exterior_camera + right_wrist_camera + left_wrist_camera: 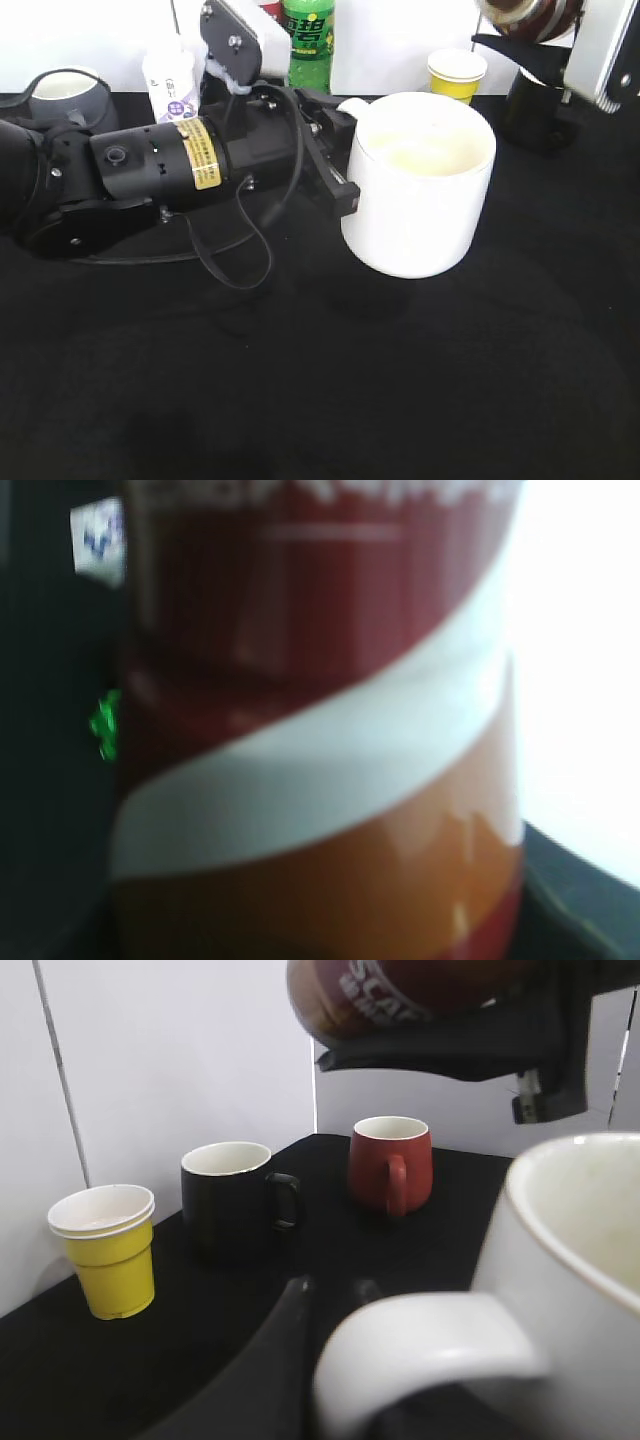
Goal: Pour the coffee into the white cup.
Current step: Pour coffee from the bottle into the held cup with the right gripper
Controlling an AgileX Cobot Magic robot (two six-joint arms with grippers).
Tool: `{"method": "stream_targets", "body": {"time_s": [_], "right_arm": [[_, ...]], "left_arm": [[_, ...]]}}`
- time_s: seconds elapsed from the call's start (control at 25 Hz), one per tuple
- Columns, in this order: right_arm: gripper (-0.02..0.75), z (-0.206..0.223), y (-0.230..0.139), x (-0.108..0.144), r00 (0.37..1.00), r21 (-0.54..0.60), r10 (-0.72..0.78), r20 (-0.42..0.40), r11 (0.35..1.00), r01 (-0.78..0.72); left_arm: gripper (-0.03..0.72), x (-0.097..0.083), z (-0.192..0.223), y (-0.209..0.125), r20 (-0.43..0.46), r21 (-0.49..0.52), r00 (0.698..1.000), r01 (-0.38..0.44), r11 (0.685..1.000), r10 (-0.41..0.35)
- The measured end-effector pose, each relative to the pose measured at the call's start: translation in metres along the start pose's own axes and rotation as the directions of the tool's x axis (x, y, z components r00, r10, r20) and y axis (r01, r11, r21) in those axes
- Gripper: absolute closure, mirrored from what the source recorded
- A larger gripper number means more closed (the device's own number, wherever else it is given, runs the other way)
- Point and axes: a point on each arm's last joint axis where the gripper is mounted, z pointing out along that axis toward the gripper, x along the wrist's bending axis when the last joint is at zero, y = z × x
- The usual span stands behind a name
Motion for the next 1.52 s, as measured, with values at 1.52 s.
{"method": "stream_targets", "body": {"time_s": [1.52], "right_arm": [[0.22,0.0,-0.003,0.0,0.958,0.027,-0.288,-0.012,0.957,0.288]], "left_arm": [[0.62,-0.011,0.0,0.003,0.122,-0.022,0.992,-0.034,0.999,0.036]]}}
